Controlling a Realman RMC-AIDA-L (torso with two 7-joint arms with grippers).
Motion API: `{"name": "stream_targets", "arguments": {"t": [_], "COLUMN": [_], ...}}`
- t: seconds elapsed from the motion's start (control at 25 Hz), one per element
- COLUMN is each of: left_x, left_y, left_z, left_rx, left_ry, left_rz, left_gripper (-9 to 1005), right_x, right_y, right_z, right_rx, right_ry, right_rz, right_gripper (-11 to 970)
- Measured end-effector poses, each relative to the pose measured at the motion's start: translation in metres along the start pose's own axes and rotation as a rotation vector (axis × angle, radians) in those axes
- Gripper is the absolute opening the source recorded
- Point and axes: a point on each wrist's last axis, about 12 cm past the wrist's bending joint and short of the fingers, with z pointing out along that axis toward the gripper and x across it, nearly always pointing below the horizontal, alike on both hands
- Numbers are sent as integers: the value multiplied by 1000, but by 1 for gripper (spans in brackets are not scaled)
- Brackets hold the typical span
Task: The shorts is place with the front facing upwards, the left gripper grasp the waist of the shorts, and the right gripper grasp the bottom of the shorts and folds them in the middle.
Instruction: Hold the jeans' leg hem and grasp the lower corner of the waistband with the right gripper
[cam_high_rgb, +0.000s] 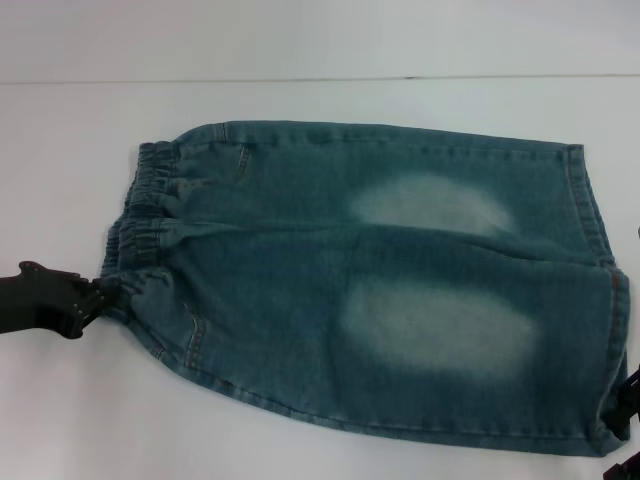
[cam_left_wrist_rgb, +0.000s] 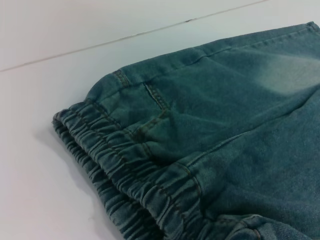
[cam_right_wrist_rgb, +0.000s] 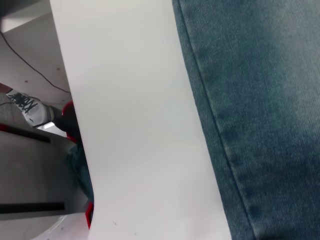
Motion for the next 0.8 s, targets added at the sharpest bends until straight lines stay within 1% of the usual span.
{"name": "stream_targets", "arguments": {"t": [0.36,0.6,0.8], "left_x": [-1,-1,-1], "left_y": [0,0,1], "left_z": [0,0,-1], "left_rx": [1,0,0], "left_ry": [-1,0,0], "left_rz": [2,1,4], "left_gripper": [77,81,84], "right_x": [0,1,1], "right_y": [0,0,1], "right_z": [0,1,2], "right_rx": [-3,0,0], "right_ry": [1,5,8], "right_rz": [-8,-2,3], "right_gripper": [625,388,172]}}
